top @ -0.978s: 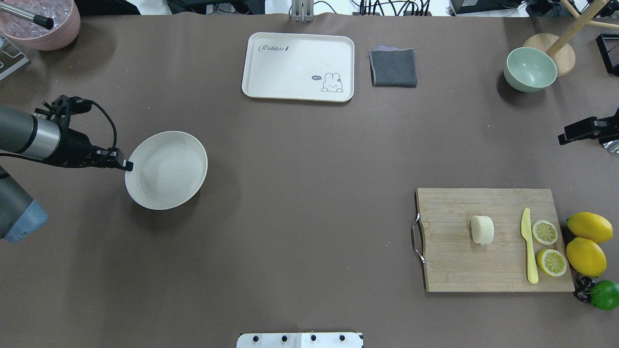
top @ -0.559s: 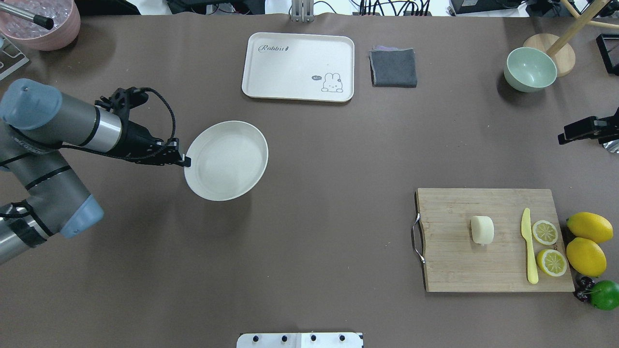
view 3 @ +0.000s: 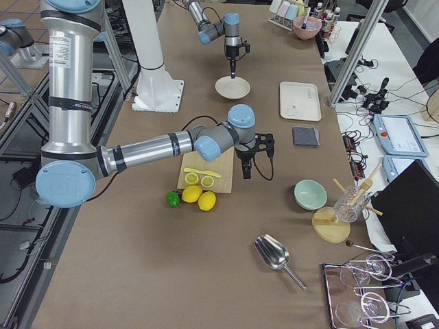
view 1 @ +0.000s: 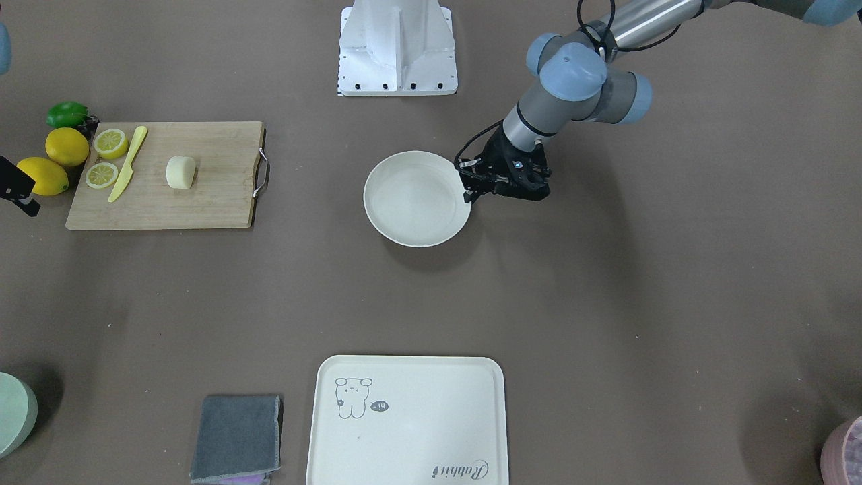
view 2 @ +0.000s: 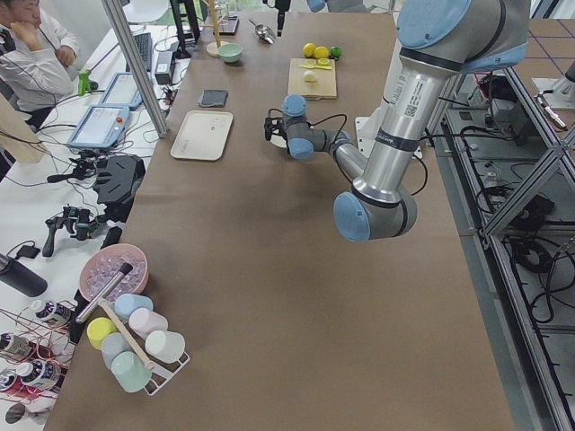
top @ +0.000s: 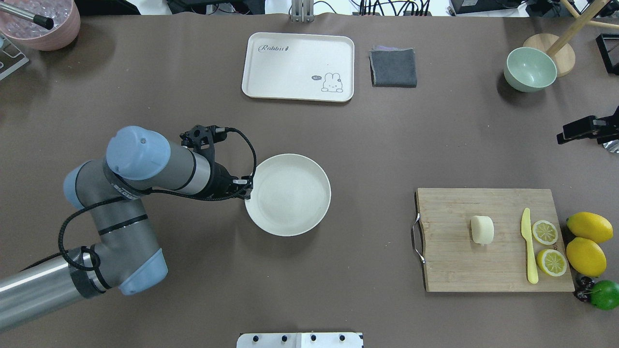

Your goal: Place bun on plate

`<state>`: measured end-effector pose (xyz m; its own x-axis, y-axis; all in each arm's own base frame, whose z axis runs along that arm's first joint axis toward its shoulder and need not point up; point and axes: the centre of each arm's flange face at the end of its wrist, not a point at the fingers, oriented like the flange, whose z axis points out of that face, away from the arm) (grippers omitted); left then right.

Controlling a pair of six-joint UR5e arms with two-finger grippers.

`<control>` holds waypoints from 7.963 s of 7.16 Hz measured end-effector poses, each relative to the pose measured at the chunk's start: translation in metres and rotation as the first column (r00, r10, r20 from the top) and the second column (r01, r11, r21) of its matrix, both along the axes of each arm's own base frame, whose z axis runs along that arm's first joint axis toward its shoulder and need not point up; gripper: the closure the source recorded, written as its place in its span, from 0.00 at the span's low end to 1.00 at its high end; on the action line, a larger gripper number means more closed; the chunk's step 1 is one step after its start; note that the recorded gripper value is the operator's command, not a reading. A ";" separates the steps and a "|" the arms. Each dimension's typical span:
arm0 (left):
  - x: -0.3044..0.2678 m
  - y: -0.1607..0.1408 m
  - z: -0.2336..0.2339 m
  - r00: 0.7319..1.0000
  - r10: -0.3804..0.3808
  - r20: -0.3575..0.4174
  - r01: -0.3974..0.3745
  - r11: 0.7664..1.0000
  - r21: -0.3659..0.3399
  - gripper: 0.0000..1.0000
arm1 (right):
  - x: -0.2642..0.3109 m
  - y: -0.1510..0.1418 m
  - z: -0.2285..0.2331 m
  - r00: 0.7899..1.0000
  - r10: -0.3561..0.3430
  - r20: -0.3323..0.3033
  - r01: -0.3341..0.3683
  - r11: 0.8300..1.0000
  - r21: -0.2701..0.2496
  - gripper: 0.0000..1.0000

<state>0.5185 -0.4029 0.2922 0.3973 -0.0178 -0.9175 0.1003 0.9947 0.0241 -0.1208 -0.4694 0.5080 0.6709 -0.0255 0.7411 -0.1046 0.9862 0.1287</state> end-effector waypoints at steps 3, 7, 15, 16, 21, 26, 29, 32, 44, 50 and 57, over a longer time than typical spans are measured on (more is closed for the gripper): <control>0.014 0.014 -0.003 1.000 -0.004 0.013 0.004 1.000 0.016 0.02 | -0.009 0.004 -0.009 1.000 0.003 0.012 -0.003 1.000 -0.010 0.00; -0.063 -0.047 -0.017 0.998 -0.060 0.024 0.060 0.998 -0.007 0.02 | -0.065 0.032 -0.051 0.998 0.043 0.046 -0.039 0.996 -0.081 0.00; -0.475 -0.173 0.168 0.898 0.063 0.436 -0.154 0.973 0.175 0.02 | -0.207 0.135 -0.062 0.996 0.063 -0.063 -0.071 0.990 -0.123 0.11; -0.483 -0.172 0.174 0.896 0.065 0.440 -0.160 0.970 0.181 0.02 | -0.217 0.147 -0.056 0.995 0.050 -0.083 -0.059 0.992 -0.109 0.25; -0.493 -0.171 0.177 0.895 0.057 0.442 -0.152 0.971 0.183 0.02 | -0.230 0.151 -0.027 0.998 0.027 -0.061 -0.032 0.996 -0.080 0.83; -0.493 -0.171 0.180 0.895 0.060 0.442 -0.151 0.973 0.175 0.02 | -0.249 0.128 -0.080 0.999 0.042 -0.007 -0.042 0.996 -0.084 0.90; -0.497 -0.166 0.193 0.894 0.065 0.444 -0.147 0.977 0.153 0.02 | -0.323 0.089 -0.208 0.997 0.080 -0.014 -0.081 0.988 -0.129 0.83; -0.499 -0.160 0.204 0.892 0.071 0.446 -0.146 0.980 0.136 0.02 | -0.419 0.057 -0.300 0.991 0.136 0.016 -0.132 0.977 -0.165 0.14; -0.543 -0.103 0.303 0.894 0.122 0.431 -0.126 0.992 -0.021 0.02 | -0.443 0.072 -0.360 0.983 0.177 0.036 -0.167 0.966 -0.198 0.00; -0.564 -0.054 0.360 0.883 0.266 0.386 -0.292 0.956 0.010 0.02 | -0.231 -0.070 -0.242 0.998 0.041 -0.050 -0.046 0.993 -0.105 0.00; -0.580 -0.053 0.360 0.906 0.178 0.384 -0.139 0.982 -0.129 0.02 | 0.135 -0.027 0.065 0.978 -0.137 -0.160 0.123 0.988 -0.093 0.00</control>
